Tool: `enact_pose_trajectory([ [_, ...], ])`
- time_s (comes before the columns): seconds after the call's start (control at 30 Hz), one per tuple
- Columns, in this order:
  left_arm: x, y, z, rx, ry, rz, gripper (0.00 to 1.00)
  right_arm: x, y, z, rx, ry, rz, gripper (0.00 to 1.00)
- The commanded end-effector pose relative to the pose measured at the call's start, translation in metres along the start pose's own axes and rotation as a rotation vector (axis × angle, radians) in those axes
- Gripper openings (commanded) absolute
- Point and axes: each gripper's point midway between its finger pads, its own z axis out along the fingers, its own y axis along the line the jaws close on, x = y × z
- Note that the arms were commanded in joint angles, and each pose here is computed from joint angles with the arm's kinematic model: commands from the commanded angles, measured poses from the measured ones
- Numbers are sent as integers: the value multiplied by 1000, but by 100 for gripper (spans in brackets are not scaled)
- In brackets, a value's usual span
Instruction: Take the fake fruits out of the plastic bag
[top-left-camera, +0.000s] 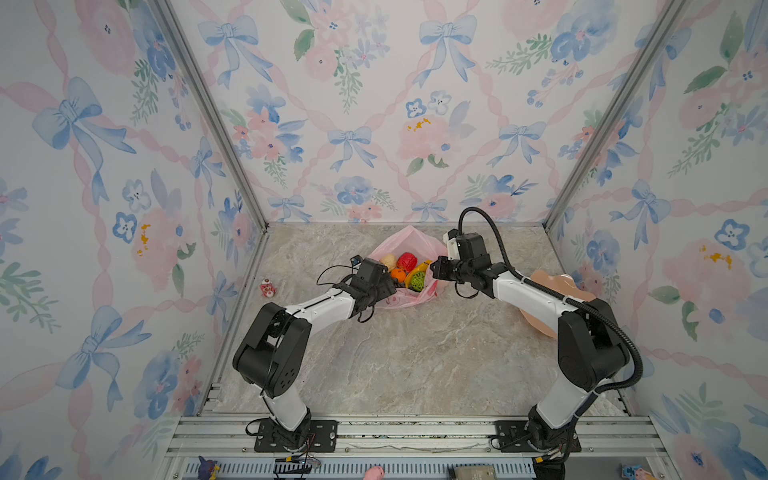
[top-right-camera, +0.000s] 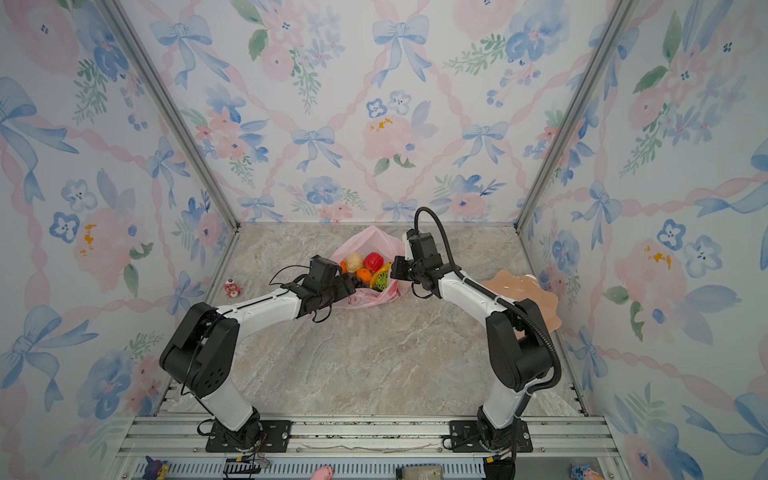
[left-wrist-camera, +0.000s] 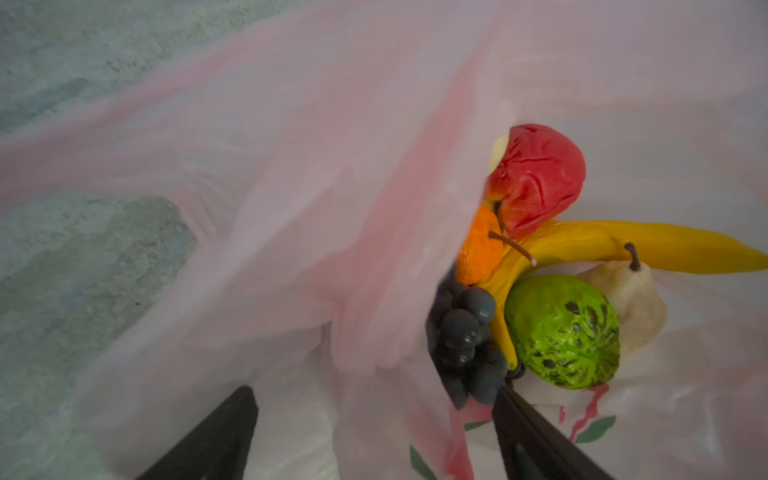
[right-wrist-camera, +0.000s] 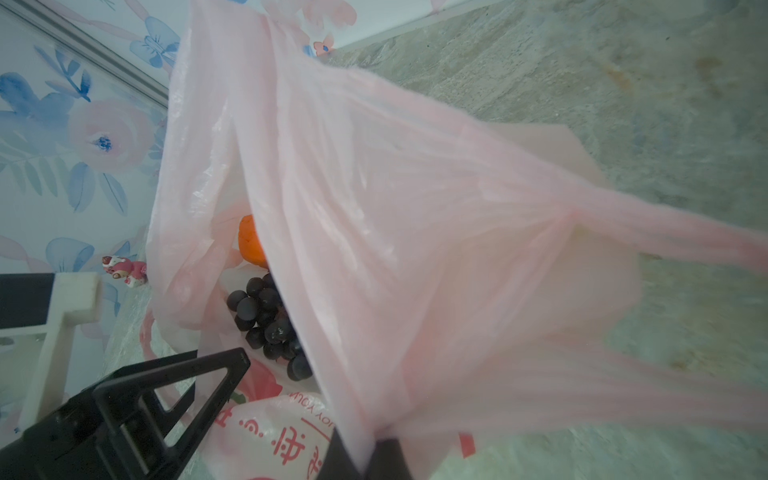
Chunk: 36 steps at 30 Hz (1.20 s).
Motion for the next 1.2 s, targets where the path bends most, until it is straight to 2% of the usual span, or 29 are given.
enact_pose_trajectory([
  [0.0,-21,-22,13,128,-22,-43,82,4,11,-7,-25,-4,-32,0],
  [0.17,-28,-11,24,130,-29,-41,44,2,-6,-11,-6,-11,12,0],
  [0.23,-32,1,22,155,-47,-65,24,-8,-21,-14,-28,-45,77,0],
  [0.33,-37,24,18,173,-56,-101,4,-25,-44,-14,-73,-97,174,0],
  [0.43,-42,39,8,190,-89,-104,0,-49,-66,-10,-174,-169,326,0],
  [0.53,-45,49,0,210,-107,-102,0,-72,-82,-7,-216,-224,388,0],
  [0.77,-45,32,-7,323,-112,-75,0,-100,-56,14,-272,-215,342,0],
  [0.9,-34,6,-8,380,-88,3,0,-93,-27,34,-264,-126,260,2],
  [0.93,-30,0,-9,390,-83,22,0,-89,-27,36,-238,-110,249,10],
  [1.0,-25,-8,-10,399,-81,46,0,-83,-39,35,-150,-95,243,37],
  [1.07,-21,-10,-11,395,-81,52,0,-79,-53,27,-57,-85,233,55],
  [1.17,-16,-14,-11,399,-76,64,0,-69,-69,7,110,-60,165,71],
])
